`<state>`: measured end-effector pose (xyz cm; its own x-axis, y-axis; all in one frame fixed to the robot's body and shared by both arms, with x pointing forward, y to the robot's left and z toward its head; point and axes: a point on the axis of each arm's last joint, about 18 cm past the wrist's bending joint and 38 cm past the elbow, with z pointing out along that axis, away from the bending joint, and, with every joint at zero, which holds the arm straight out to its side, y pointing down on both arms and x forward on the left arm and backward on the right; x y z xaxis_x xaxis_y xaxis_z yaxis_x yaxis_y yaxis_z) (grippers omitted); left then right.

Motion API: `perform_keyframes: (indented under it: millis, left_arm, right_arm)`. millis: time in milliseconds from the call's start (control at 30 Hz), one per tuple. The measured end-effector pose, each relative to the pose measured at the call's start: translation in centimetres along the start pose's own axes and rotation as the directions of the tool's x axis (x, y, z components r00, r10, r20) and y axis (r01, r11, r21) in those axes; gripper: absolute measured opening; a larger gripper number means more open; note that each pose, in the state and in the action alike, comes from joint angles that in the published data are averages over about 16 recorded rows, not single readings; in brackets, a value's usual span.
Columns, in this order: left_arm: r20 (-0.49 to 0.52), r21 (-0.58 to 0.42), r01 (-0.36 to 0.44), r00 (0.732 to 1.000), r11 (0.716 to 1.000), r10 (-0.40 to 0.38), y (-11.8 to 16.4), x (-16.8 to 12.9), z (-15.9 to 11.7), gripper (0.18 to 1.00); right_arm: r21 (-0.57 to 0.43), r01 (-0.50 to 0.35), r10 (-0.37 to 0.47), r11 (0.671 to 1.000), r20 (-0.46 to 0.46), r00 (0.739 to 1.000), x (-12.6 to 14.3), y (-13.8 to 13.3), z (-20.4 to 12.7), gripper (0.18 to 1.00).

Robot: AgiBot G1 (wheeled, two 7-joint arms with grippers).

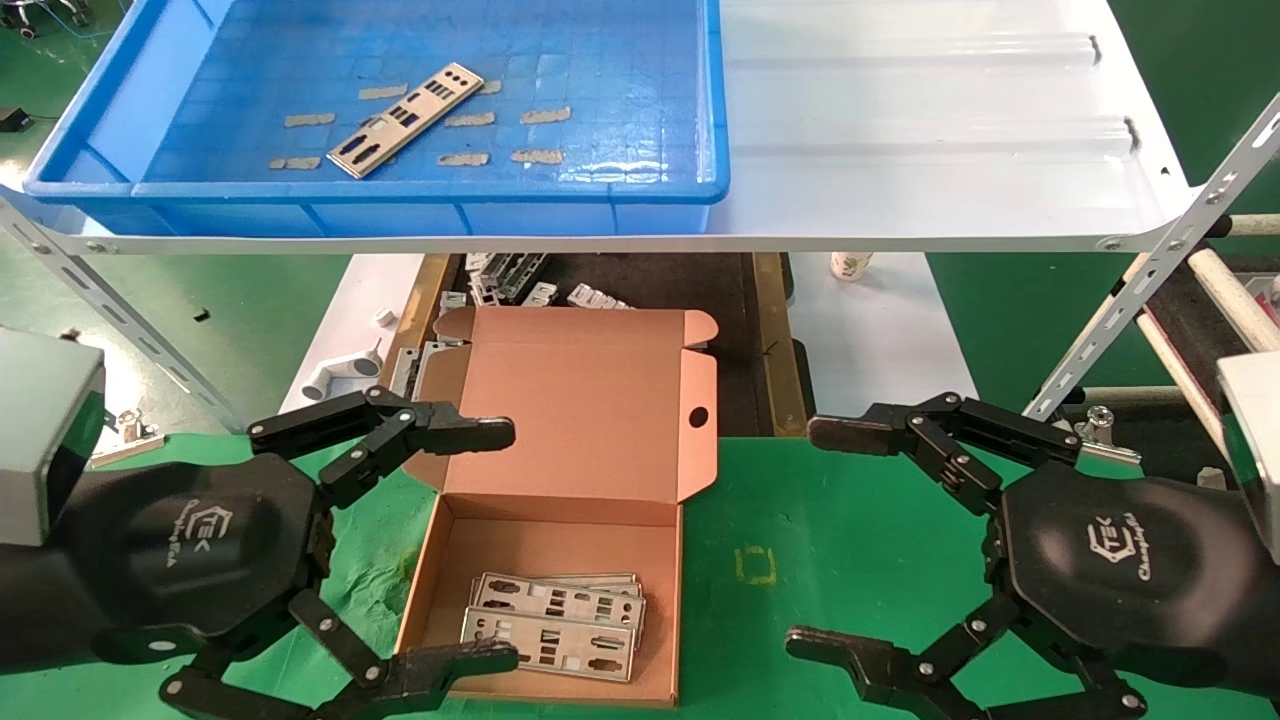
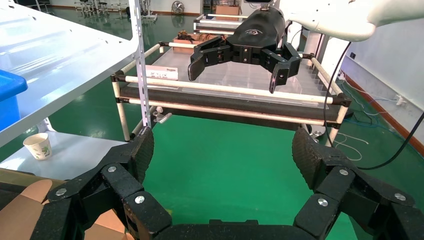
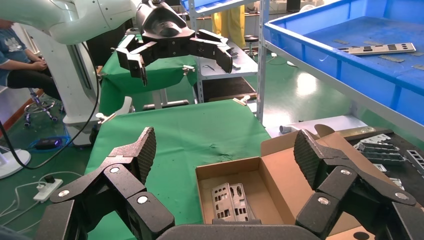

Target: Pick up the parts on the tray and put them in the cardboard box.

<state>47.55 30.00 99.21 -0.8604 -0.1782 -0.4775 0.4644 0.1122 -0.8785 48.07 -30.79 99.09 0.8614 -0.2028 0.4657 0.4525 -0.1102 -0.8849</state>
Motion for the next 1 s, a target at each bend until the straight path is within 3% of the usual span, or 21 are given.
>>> perform_keyframes:
  millis: [1000]
  left_arm:
    - [0.000, 0.000, 0.000, 1.000, 1.000, 0.000, 0.00, 0.00, 0.00, 1.001]
  right_arm:
    - [0.000, 0.000, 0.000, 1.000, 0.000, 1.000, 0.00, 0.00, 0.00, 1.001]
